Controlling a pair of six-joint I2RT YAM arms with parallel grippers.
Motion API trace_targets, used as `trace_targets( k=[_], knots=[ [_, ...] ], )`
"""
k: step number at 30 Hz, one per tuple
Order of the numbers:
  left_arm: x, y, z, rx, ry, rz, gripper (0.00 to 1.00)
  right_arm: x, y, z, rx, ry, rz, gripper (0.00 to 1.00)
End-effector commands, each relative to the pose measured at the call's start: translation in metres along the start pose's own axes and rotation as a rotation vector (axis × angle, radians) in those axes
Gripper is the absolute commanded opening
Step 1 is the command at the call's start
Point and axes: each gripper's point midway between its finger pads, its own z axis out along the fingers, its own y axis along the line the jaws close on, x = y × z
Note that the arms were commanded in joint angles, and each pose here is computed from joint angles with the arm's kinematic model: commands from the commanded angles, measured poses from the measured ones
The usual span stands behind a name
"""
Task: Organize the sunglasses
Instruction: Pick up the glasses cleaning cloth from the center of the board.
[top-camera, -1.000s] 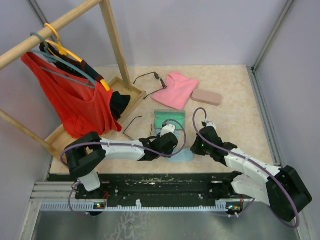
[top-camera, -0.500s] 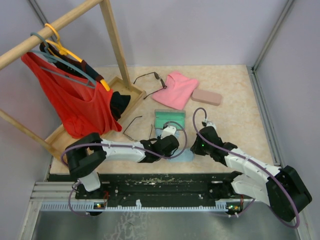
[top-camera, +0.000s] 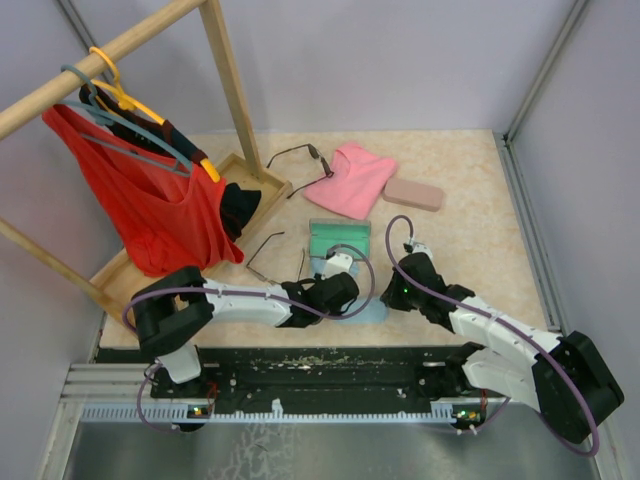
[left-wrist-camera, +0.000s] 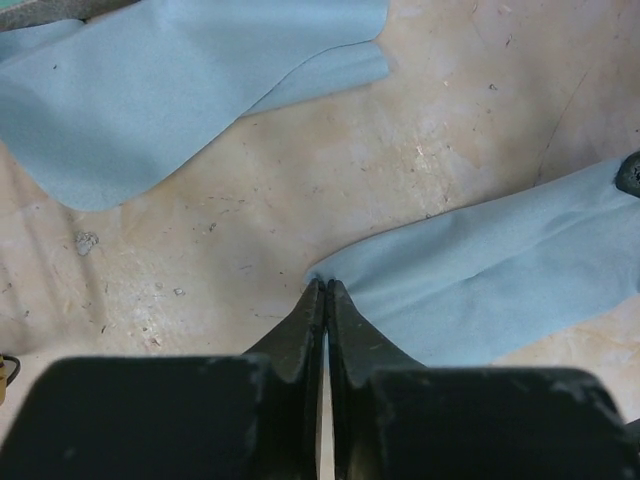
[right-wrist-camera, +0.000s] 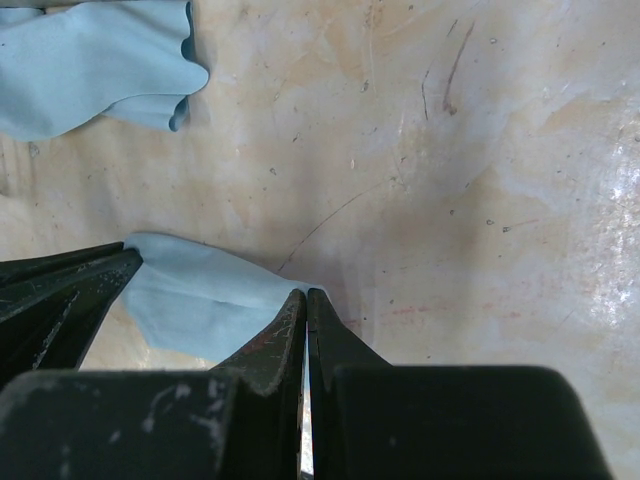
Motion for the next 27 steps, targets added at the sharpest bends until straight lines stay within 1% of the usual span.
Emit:
trace_targets(
  k=[1, 3, 9, 15, 27],
  knots=[
    [0.040, 0.017, 0.004, -0.049, 0.118, 0.072, 0.03, -0.012, 0.010, 0.001, -0.047, -0.045, 0.012, 0.00],
    [0.032, 0.015, 0.004, -0.048, 0.098, 0.067, 0.01, -0.013, 0.011, 0.002, -0.051, -0.048, 0.010, 0.00],
    [0.000, 0.007, -0.003, -0.021, 0.020, 0.032, 0.01, -0.021, 0.017, -0.001, -0.075, -0.077, 0.010, 0.00],
    [-0.024, 0.009, -0.007, 0.002, -0.033, 0.002, 0.01, -0.021, 0.019, 0.000, -0.078, -0.072, 0.004, 0.00],
    [-0.048, 0.020, -0.011, 0.028, -0.090, -0.036, 0.01, -0.034, 0.033, 0.001, -0.124, -0.104, -0.002, 0.00]
  ],
)
